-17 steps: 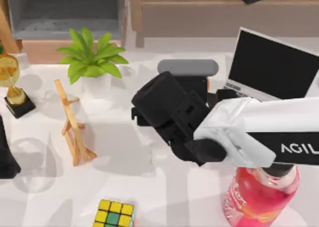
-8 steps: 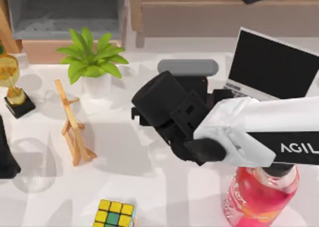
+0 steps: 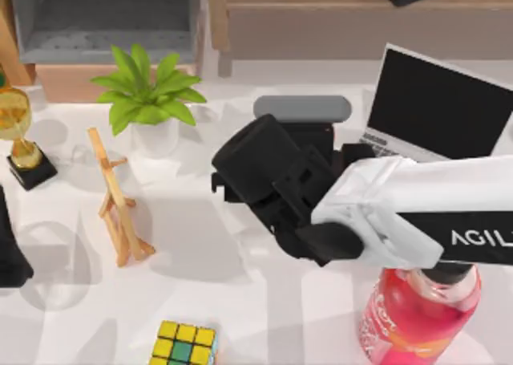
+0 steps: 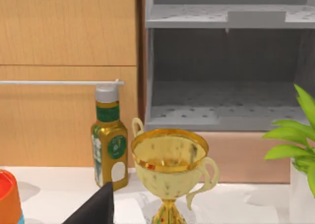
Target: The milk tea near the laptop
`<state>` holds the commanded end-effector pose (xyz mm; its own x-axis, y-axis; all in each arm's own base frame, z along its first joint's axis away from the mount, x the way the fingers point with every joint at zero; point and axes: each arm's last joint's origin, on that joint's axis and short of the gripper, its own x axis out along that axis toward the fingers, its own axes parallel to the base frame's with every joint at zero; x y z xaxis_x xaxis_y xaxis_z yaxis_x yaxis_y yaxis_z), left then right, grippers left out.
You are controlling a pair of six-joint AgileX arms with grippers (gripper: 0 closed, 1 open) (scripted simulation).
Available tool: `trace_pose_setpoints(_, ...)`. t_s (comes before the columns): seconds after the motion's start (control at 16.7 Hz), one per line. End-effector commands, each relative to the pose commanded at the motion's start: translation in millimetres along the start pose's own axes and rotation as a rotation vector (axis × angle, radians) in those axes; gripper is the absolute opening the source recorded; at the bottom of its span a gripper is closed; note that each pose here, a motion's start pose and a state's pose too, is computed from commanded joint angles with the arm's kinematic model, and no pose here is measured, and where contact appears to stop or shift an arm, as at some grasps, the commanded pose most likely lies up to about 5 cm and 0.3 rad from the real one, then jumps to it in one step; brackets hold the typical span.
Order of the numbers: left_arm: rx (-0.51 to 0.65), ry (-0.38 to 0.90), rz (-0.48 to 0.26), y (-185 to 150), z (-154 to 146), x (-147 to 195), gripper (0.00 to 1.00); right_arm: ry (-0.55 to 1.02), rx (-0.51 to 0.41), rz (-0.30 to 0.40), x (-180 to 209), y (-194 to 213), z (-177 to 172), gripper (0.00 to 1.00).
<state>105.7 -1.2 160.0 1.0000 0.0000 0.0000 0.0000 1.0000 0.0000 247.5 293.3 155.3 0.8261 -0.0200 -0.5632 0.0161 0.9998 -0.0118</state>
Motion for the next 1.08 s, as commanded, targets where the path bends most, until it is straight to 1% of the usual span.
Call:
trace_pose_setpoints(0.42,0.0,0.0,0.0,0.0,0.0,0.0,1.0,0.0,0.001,0.003,-6.5,0.4,8.0,0.0)
trace_pose_setpoints(0.66,0.0,0.0,0.0,0.0,0.0,0.0,1.0,0.003,-0.001,0.001,-5.4,0.3,6.1,0.0)
trace_pose_setpoints(0.84,0.0,0.0,0.0,0.0,0.0,0.0,1.0,-0.037,0.031,0.019,-11.2,-4.4,26.9,0.0)
trace_pose_setpoints(1.08,0.0,0.0,0.0,0.0,0.0,0.0,1.0,-0.055,0.027,0.011,-11.8,-34.6,52.1,0.0)
